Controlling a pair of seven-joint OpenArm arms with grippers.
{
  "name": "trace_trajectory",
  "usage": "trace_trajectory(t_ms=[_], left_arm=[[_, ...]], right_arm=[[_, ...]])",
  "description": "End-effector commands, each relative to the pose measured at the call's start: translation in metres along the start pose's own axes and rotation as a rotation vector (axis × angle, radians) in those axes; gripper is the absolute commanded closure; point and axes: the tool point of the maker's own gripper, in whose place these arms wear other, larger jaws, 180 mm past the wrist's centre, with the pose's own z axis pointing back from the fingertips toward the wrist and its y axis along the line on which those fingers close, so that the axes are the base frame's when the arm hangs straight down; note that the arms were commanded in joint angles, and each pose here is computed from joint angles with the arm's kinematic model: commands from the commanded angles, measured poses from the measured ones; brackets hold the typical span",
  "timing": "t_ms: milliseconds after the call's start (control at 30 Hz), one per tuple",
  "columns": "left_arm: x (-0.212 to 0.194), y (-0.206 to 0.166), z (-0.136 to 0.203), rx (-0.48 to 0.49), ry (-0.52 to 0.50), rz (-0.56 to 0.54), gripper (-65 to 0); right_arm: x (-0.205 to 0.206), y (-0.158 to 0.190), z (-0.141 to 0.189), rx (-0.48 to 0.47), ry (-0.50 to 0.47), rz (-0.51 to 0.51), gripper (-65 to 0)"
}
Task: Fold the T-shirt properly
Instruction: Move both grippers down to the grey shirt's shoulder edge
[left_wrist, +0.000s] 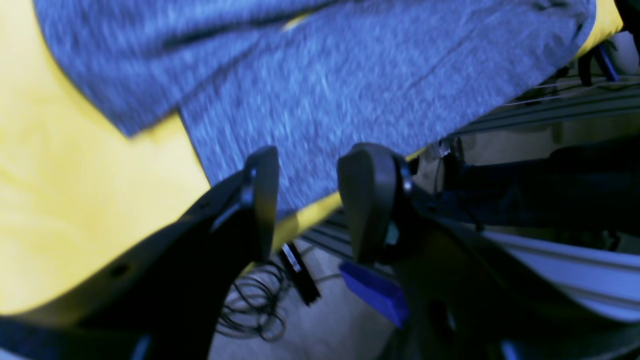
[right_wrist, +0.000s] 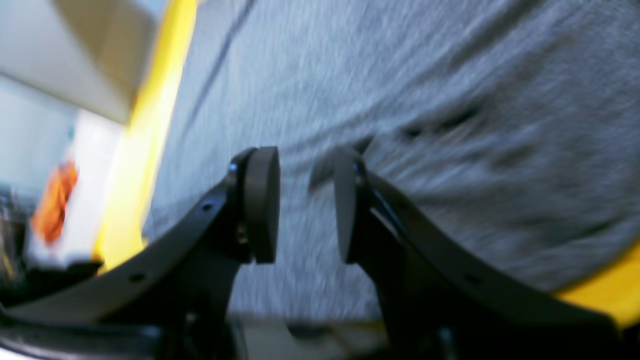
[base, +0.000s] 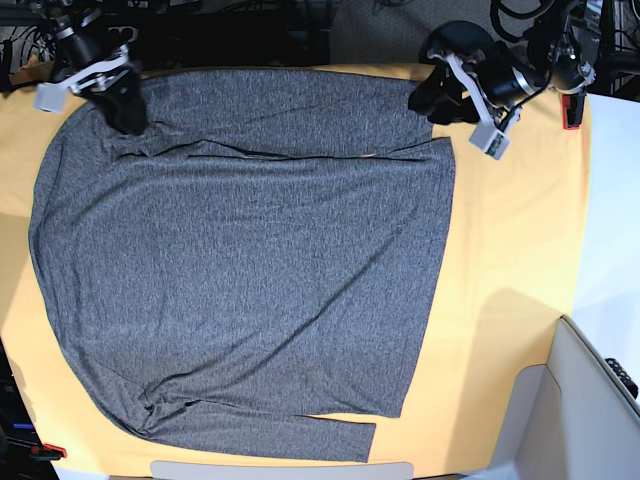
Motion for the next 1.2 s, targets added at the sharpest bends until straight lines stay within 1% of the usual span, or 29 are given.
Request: trace_trajectory(t_ms=[0,67,133,200,333,433,533,700,933,1067,1167], left_arm=[[0.004,-0.001,0.003,-0.007,-0.011,-0.011,-23.6],[0.001,0.002,0.003,-0.001,-0.003,-0.002,-23.6],[-0.003,0.008,0.001,0.007,0.008,0.013,-23.6],[-0.007,0.012,0.000,0.015,0.016,0.031,-23.6],[-0.005,0.017,-0.003,0.021,0.011,0.034,-23.6],[-0.006,0.018,-0.003,0.021,0.015,0.038,-23.6],[-0.005,0.017,-0.004,0.018,0.013,0.041,-23.6],[-0.005,0.014,-0.006,0.010,0.007,0.051,-23.6],[-0.005,0.014,-0.006,0.010,0.007,0.051,-23.6],[-0.005,0.010,-0.009,0.001,-0.004,0.066,-23.6],[-0.005,0.010,-0.010,0.001,-0.005,0.067,-23.6]], right_arm=[[0.014,0.000,0.005,0.002,-0.036,-0.009,-19.5],[0.027,-0.020,0.015,-0.063,-0.074,-0.057,-19.5],[0.037,-0.049,0.032,-0.146,-0.112,-0.125,-19.5],[0.041,-0.077,0.049,-0.223,-0.121,-0.190,-19.5],[0.039,-0.126,0.079,-0.360,-0.128,-0.269,-19.5],[0.035,-0.149,0.089,-0.471,-0.115,-0.294,-19.5],[0.031,-0.158,0.088,-0.529,-0.104,-0.301,-19.5],[0.039,-0.151,0.080,-0.504,-0.117,-0.287,-19.5],[0.060,-0.115,0.062,-0.395,-0.173,-0.253,-19.5],[0.062,-0.115,0.059,-0.392,-0.178,-0.249,-19.5],[0.052,-0.128,0.061,-0.425,-0.169,-0.278,-19.5]])
